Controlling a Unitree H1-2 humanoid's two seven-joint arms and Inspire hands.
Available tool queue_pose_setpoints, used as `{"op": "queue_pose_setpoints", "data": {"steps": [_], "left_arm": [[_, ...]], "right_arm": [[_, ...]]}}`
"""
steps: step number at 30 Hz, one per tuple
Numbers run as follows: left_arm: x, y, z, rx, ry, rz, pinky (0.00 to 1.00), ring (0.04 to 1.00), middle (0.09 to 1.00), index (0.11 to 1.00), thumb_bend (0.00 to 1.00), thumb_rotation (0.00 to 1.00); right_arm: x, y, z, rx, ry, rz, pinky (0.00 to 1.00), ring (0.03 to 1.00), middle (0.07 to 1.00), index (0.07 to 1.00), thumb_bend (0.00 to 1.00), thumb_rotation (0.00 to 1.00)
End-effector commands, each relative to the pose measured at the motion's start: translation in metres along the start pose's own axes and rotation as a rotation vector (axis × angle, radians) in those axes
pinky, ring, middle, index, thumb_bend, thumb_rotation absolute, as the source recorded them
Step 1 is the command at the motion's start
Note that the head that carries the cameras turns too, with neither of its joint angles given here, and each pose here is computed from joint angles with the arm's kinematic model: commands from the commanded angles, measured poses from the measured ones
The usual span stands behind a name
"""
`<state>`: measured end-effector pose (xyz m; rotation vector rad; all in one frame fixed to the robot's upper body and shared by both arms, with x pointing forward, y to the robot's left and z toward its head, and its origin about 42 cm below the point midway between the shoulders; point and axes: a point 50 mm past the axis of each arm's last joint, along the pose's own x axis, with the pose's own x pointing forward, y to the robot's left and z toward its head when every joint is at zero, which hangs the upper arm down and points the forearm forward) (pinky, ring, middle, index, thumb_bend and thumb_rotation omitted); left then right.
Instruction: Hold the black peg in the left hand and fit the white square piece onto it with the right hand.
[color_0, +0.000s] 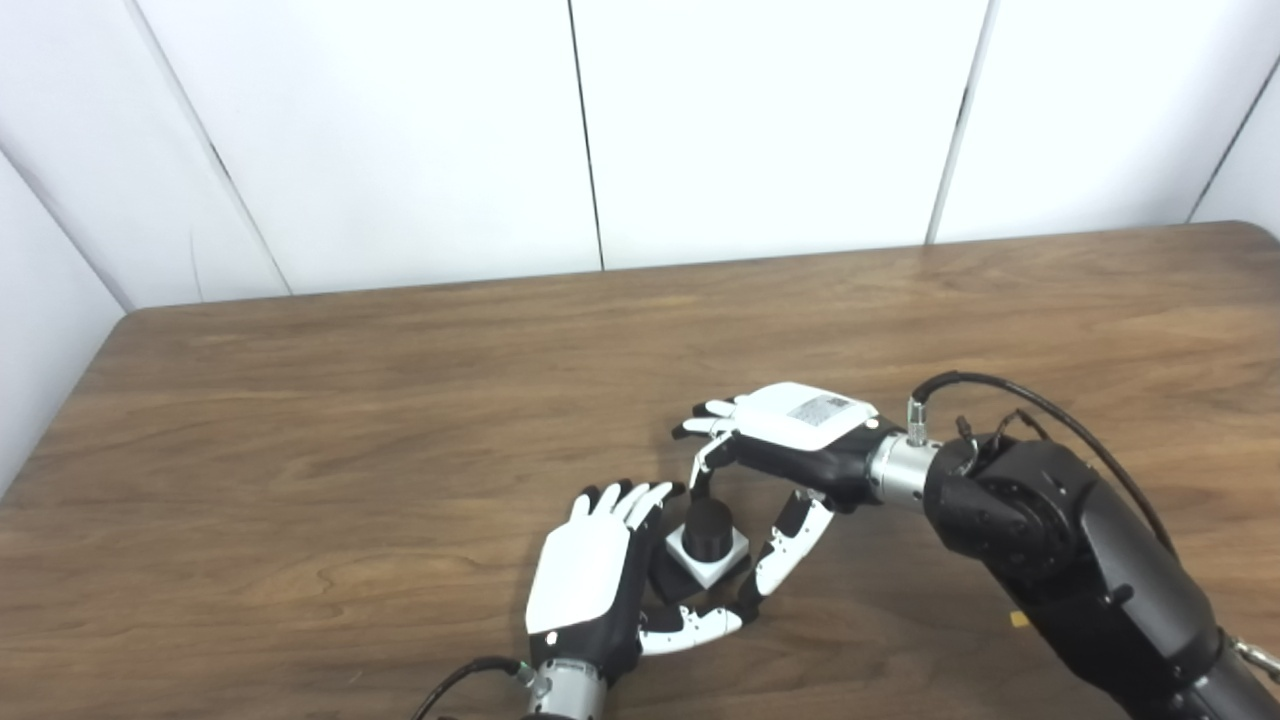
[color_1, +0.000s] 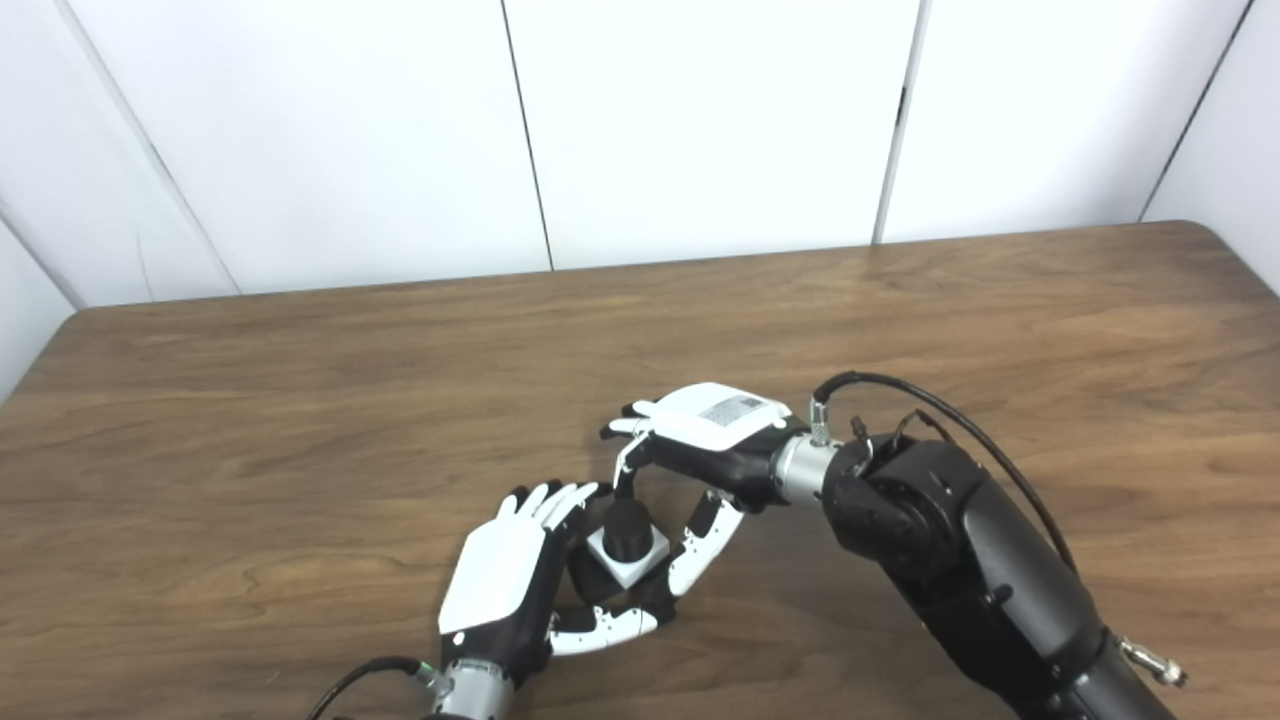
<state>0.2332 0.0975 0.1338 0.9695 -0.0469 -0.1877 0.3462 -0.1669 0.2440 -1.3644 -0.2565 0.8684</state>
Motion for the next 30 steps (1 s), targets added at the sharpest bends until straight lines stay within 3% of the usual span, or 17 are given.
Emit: {"op": "queue_pose_setpoints", "data": {"steps": [1,10,17,25,30], "left_arm": [[0.000,0.012,0.003,0.000,-0.031,0.057,1.00,0.965,0.938,0.922,0.98,0.57],[0.003,0.020,-0.003,0.026,-0.031,0.099,1.00,0.988,0.972,0.955,0.98,0.60],[0.006,0.035,-0.007,0.033,-0.020,0.155,1.00,1.000,0.982,0.975,0.97,0.61],[0.007,0.063,-0.020,0.022,0.004,0.233,1.00,0.988,0.993,0.999,0.99,0.71],[0.000,0.079,-0.040,-0.044,0.006,0.285,1.00,0.989,0.999,1.000,0.98,0.81]], "right_arm": [[-0.001,-0.021,-0.002,-0.022,0.008,-0.058,1.00,1.000,0.955,0.661,0.99,0.44],[-0.005,-0.026,-0.008,0.006,0.025,-0.110,1.00,1.000,0.954,0.682,0.99,0.43],[-0.017,-0.033,-0.016,0.044,0.043,-0.165,1.00,1.000,0.964,0.754,0.94,0.51],[-0.039,-0.038,-0.033,0.105,0.115,-0.231,1.00,1.000,0.987,0.872,0.96,0.51],[-0.057,-0.035,-0.047,0.158,0.153,-0.276,0.98,1.000,0.991,0.901,1.00,0.55]]}}
